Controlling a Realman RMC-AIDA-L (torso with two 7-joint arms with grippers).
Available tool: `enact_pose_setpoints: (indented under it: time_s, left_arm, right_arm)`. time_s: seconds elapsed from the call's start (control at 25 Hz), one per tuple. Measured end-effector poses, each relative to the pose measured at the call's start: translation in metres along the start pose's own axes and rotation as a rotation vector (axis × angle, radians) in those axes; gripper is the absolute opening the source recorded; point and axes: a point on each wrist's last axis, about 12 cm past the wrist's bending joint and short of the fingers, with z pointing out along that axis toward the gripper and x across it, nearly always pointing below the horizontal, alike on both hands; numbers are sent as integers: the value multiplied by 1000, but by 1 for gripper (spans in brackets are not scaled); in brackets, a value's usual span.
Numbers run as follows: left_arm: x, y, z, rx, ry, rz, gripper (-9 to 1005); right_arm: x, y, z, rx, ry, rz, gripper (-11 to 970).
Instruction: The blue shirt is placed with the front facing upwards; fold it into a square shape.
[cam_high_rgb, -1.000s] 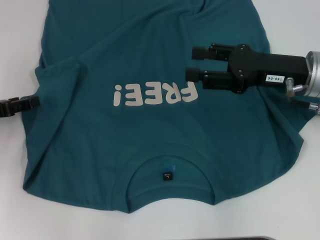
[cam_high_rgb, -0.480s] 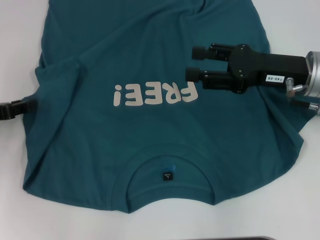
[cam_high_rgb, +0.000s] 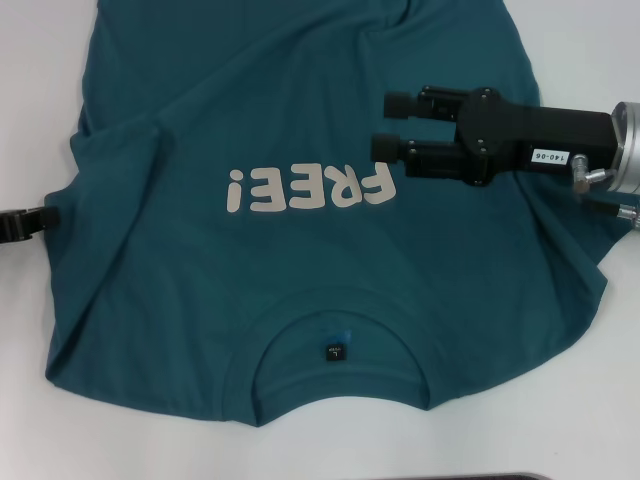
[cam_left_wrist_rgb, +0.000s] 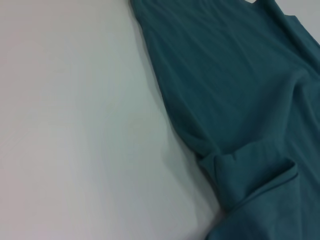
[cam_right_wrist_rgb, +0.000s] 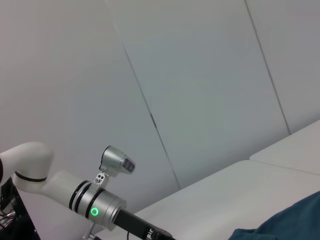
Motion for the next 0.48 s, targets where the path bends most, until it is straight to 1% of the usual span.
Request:
enact_pose_setpoints:
  time_s: [0.04,0.24,0.48]
  left_arm:
    - [0,0,0,2,0,1,176]
    - [-5,-6,-1,44,-3,17,76]
    - [-12,-15,-4,93,-9,38,79]
  right_arm:
    - [0,0,0,0,0,0,761]
    - [0,0,0,0,-2,0,760]
    - [0,0,0,1,-2,0,760]
